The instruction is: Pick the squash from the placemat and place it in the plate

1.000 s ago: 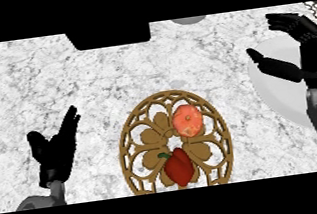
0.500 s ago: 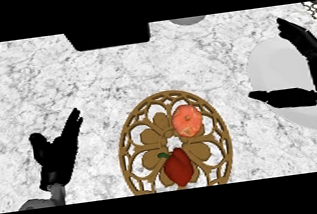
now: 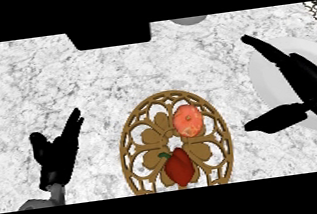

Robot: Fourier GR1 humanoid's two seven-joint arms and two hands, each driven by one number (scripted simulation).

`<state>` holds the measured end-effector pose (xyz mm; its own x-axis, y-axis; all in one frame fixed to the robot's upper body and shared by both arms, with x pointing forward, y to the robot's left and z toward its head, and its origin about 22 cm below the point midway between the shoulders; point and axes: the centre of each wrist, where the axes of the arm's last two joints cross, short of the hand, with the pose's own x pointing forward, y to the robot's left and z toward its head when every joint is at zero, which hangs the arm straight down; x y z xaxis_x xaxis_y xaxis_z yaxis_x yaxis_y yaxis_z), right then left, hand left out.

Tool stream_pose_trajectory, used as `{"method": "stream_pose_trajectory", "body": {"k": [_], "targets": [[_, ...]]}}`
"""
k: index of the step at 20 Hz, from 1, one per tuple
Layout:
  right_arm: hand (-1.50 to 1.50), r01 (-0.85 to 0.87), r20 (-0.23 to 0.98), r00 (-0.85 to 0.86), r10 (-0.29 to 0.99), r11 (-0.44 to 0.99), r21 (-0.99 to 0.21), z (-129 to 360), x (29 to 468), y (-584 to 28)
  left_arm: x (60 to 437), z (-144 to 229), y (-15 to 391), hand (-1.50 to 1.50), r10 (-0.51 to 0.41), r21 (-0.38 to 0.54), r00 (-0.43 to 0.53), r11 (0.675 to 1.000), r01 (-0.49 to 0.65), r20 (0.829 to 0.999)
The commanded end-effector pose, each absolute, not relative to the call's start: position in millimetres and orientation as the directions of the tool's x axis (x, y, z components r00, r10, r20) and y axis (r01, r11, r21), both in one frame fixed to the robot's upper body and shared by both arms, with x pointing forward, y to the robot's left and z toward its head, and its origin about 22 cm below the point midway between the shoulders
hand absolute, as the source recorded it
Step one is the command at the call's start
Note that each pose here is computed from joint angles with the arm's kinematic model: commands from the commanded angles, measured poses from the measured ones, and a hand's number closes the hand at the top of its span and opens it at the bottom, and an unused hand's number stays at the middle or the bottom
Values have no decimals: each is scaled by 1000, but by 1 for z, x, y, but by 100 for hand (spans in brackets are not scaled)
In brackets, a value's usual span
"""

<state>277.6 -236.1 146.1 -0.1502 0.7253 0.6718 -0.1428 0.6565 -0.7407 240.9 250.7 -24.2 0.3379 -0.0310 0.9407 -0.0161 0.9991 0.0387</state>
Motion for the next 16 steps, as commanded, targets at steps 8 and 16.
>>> {"method": "stream_pose_trajectory", "body": {"k": [8, 16], "targets": [[-150, -216, 547, -71, 834, 522, -825, 140, 279, -158, 234, -39, 232, 0, -1, -2, 370, 1000, 7, 929], [-150, -329, 542, -8, 840, 510, -795, 120, 271, -123, 231, -35, 235, 0, -16, 5, 373, 999, 31, 928]]}}
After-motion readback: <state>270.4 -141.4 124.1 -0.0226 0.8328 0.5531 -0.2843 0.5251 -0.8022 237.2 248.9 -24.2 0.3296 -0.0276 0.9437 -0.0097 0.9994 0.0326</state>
